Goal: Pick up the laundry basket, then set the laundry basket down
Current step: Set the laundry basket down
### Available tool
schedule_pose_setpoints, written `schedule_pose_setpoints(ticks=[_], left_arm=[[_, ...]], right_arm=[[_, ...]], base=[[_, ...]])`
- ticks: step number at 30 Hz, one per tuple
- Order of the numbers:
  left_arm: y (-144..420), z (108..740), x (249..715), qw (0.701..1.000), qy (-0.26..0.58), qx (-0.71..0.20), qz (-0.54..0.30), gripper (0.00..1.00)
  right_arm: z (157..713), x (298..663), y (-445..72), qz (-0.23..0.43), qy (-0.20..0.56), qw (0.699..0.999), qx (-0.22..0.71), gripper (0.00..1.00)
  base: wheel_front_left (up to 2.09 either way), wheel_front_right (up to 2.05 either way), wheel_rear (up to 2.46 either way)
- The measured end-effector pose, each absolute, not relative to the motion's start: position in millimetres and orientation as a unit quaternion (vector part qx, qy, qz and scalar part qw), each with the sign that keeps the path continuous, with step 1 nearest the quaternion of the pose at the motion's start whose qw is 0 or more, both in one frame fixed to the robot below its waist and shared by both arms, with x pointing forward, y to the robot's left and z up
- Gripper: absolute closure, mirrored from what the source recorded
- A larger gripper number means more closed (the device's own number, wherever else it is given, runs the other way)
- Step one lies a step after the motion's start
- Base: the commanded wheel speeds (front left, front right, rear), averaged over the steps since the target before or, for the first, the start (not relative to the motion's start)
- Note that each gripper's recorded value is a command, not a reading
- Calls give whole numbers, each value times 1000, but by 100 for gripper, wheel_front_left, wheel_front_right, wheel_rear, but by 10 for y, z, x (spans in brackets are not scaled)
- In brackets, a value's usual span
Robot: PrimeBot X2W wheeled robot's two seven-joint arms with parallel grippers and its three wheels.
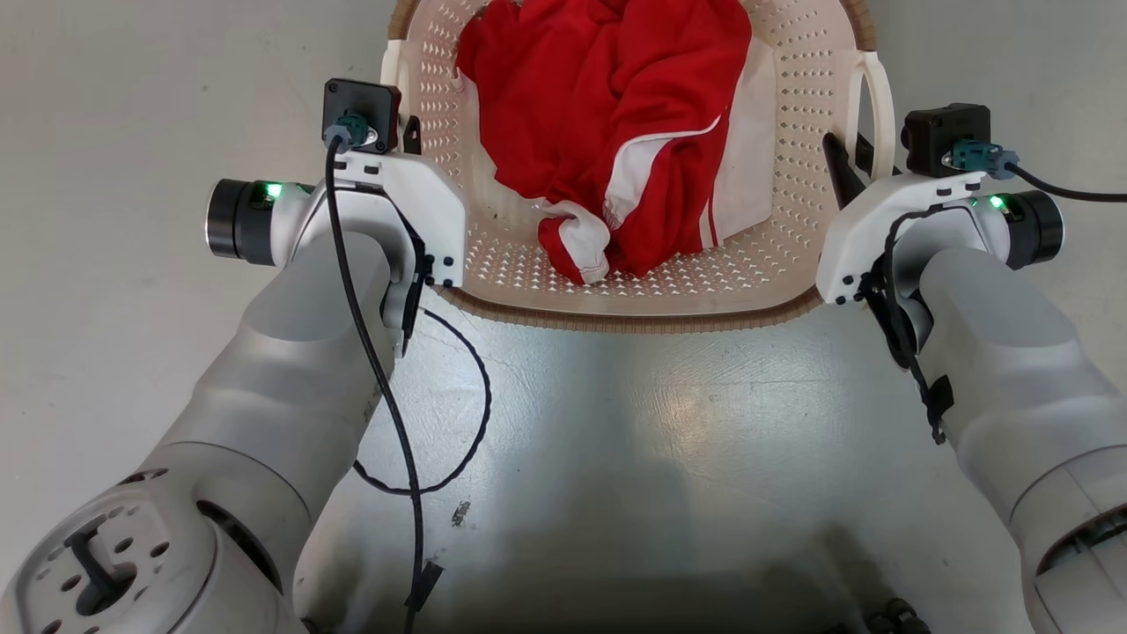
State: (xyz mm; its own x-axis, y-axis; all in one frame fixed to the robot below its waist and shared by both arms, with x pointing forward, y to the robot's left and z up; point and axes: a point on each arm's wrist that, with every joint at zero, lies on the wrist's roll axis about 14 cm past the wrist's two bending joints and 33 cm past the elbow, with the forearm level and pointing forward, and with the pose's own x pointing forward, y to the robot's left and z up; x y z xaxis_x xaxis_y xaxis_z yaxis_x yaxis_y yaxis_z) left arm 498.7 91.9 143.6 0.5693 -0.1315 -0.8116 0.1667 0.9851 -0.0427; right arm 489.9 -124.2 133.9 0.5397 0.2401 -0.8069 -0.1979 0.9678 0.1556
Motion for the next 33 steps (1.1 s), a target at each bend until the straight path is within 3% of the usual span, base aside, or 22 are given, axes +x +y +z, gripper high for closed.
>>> schedule_pose_setpoints(ticks=[33], left_arm=[[909, 1357, 5040, 886, 456, 21, -85, 100]], right_arm=[[1257, 4968, -1274, 119, 456, 882, 21, 100]], base=[[0, 0, 0]])
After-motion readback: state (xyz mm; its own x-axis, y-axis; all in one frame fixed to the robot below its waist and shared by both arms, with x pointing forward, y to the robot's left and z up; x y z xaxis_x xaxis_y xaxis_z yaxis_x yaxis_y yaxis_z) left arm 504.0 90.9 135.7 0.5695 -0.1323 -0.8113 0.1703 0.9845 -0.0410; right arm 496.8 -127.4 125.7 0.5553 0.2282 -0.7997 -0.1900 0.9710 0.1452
